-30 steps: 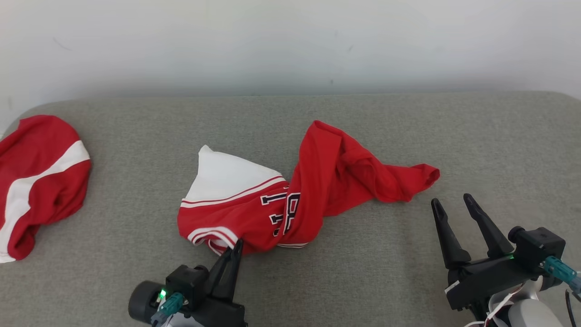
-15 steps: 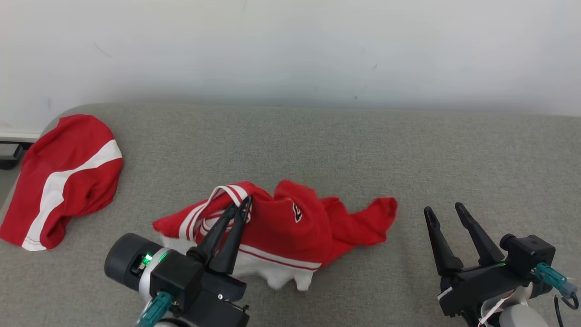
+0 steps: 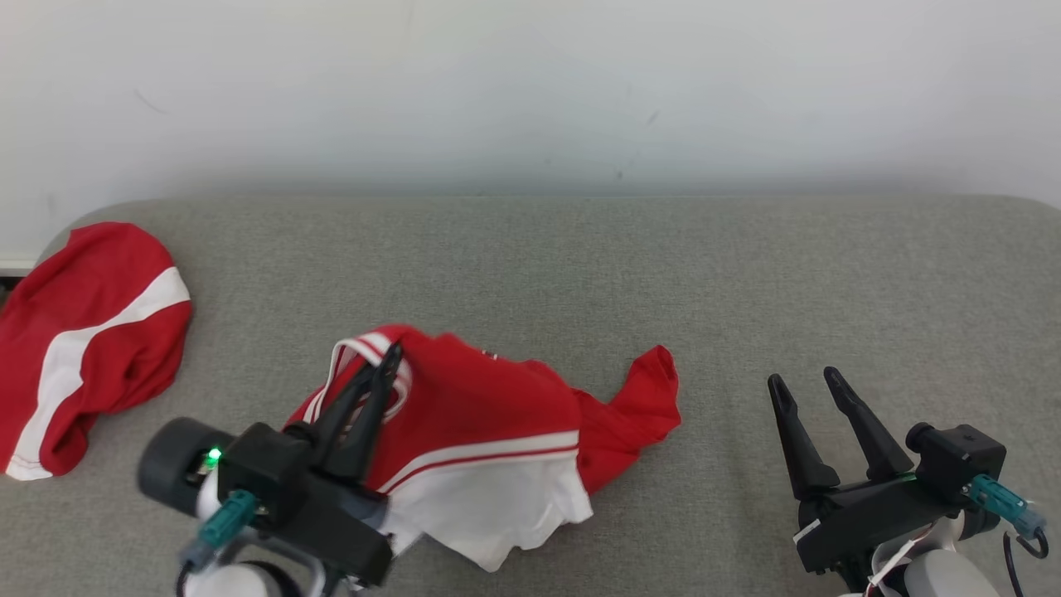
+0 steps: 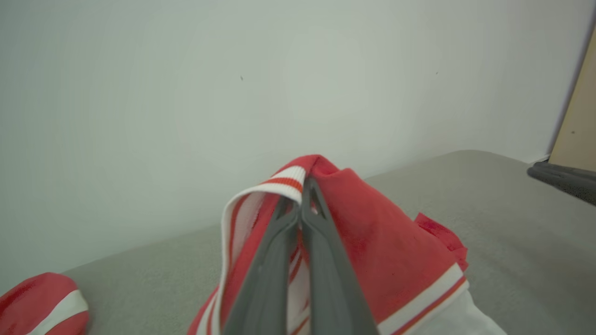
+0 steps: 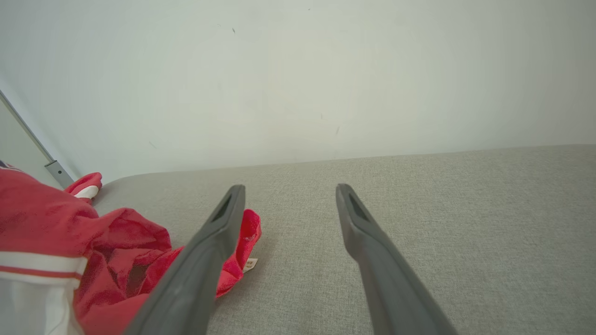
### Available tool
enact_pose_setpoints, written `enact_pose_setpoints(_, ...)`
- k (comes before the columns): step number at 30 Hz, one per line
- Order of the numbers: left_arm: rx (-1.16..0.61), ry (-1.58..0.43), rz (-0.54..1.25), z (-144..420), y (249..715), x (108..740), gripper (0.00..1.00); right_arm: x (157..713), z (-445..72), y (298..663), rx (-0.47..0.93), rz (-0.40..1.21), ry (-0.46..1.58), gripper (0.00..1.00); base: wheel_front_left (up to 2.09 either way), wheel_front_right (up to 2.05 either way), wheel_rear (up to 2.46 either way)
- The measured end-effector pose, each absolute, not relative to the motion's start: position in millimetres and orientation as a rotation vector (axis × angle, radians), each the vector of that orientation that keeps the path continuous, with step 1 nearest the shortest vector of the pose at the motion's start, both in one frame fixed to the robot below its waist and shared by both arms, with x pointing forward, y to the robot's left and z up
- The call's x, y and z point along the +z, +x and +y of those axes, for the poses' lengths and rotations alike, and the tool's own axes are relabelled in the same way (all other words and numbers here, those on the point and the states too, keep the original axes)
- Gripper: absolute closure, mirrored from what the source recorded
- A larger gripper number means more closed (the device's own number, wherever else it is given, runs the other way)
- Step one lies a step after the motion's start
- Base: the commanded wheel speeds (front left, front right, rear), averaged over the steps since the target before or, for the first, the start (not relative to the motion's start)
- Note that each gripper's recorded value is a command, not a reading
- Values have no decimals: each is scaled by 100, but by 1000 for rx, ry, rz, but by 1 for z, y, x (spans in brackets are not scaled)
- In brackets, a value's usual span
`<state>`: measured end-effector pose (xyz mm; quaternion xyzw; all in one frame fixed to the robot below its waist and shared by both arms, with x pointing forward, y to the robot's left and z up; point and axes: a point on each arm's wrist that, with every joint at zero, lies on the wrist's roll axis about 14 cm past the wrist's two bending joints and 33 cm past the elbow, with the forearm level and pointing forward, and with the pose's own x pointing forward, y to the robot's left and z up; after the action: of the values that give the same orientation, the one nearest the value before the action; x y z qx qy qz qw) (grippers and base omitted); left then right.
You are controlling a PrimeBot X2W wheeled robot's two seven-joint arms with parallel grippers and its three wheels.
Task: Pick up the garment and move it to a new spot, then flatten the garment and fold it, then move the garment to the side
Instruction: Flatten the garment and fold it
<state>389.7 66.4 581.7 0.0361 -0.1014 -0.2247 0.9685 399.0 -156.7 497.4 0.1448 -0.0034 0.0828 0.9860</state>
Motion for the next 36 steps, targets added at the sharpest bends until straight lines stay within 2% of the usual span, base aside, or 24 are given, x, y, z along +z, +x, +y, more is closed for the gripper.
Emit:
enact_pose_setpoints(4,-405,119,-116,90,405,551,100,493,-163,398,148,1,292,0,0,0,0)
enact_pose_setpoints(14,-298,52,5,127,424,495,100,489,-169,401,136,11,283,0,0,0,0)
enact_pose_setpoints(34,-345,33,87,106,469,475,100,482,-168,412,147,39,259,0,0,0,0)
enact_pose_setpoints(35,-343,27,87,104,471,475,62,481,-168,412,147,41,258,0,0,0,0)
enact_pose_setpoints(36,-343,27,87,104,471,475,0,481,-168,412,147,41,258,0,0,0,0)
